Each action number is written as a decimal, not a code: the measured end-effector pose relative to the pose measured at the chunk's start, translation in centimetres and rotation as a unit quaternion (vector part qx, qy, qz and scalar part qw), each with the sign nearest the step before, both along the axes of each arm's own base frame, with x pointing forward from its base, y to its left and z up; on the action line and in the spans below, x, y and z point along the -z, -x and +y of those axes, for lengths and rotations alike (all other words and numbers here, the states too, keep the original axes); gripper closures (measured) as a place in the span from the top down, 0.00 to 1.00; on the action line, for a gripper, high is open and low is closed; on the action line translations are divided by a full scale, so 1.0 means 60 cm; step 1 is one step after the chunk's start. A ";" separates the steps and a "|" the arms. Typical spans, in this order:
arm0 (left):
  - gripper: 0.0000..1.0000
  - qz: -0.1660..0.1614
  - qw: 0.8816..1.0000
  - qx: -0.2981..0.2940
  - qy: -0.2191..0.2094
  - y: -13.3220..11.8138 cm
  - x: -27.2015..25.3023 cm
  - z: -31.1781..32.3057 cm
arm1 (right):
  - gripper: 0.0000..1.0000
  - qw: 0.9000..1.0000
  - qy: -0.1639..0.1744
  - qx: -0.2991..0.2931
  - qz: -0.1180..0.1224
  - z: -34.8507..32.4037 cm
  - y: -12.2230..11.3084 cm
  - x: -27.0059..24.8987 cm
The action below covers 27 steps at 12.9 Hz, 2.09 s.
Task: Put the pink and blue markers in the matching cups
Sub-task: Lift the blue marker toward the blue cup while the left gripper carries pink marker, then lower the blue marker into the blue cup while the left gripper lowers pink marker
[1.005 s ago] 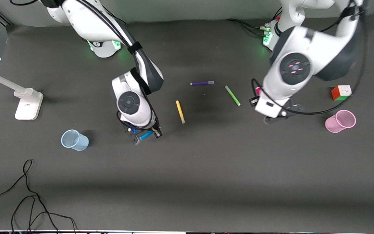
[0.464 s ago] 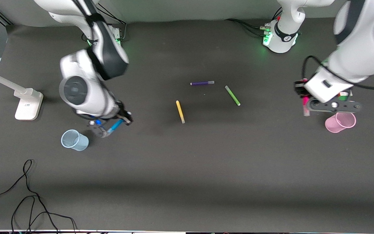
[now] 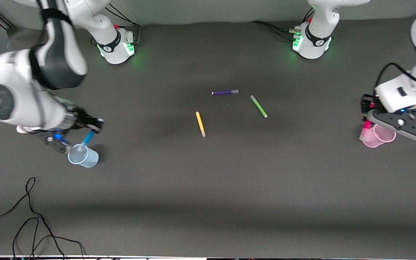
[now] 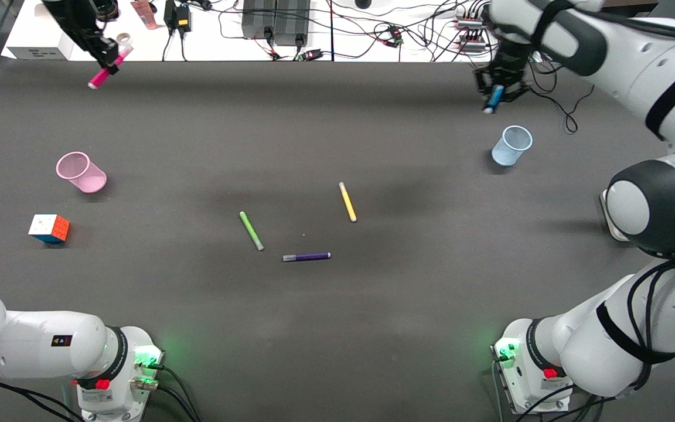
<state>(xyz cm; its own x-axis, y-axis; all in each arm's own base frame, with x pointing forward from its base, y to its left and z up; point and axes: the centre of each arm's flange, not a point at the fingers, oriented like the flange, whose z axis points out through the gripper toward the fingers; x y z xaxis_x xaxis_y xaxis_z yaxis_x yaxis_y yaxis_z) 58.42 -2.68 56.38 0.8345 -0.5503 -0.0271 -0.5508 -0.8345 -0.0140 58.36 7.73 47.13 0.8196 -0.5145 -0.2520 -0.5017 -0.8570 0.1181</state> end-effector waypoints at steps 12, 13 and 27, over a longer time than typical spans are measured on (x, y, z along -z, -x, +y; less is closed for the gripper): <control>0.17 -0.067 0.958 0.185 0.209 0.063 0.227 0.388 | 0.17 0.981 -0.107 -0.143 0.075 -0.281 0.019 0.028; 0.17 -0.080 0.949 0.203 0.228 0.072 0.258 0.419 | 0.17 0.978 -0.123 -0.144 0.092 -0.293 0.011 0.044; 0.17 -0.218 0.843 0.293 0.394 0.164 0.578 0.568 | 0.17 0.946 -0.222 -0.157 0.174 -0.313 -0.070 0.290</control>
